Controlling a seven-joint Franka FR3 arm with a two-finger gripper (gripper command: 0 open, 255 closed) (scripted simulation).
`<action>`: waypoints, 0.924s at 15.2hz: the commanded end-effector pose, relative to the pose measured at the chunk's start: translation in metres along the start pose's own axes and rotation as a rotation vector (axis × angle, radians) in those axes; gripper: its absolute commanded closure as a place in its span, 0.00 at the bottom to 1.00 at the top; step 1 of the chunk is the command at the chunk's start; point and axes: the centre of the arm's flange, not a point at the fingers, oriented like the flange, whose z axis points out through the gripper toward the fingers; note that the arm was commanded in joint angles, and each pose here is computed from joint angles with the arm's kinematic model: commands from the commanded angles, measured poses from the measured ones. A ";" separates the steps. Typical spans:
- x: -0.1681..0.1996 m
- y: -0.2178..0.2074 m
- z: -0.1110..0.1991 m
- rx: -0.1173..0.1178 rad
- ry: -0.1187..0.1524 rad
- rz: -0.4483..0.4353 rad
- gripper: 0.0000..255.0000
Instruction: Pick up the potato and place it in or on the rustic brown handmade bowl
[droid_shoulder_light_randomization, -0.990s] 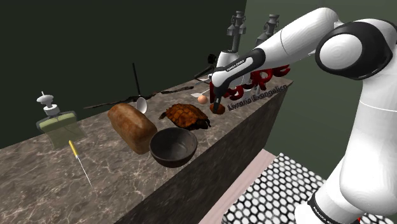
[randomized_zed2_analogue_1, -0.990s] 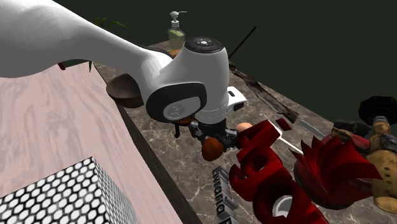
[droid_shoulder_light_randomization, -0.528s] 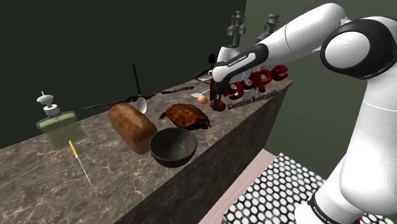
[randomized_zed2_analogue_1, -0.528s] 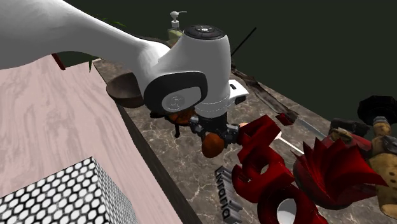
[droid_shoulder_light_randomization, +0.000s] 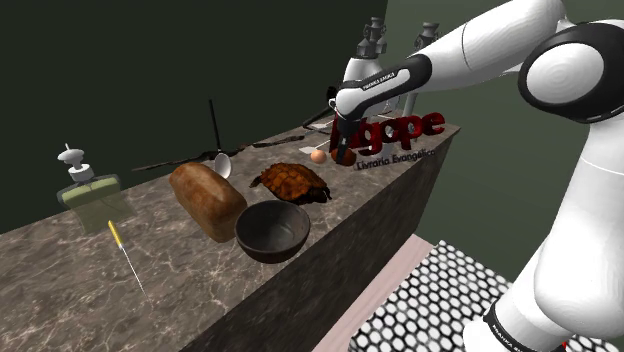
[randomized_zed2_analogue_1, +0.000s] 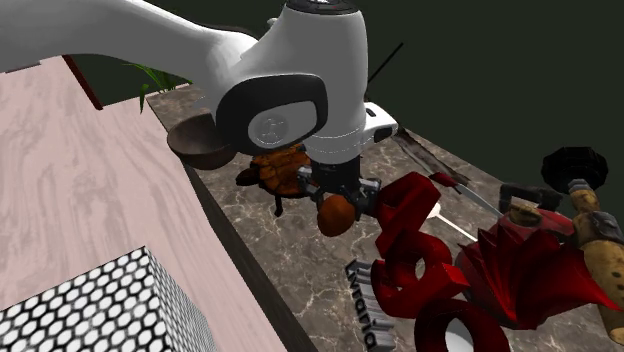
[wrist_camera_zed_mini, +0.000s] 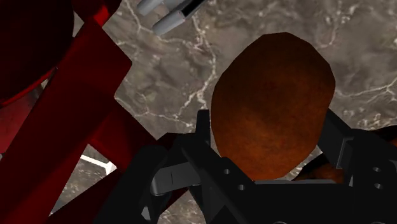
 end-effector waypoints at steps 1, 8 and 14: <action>0.001 0.001 -0.012 0.000 0.000 0.000 1.00; 0.005 0.004 -0.048 0.000 0.000 0.000 1.00; 0.008 0.007 -0.080 0.000 0.000 0.000 1.00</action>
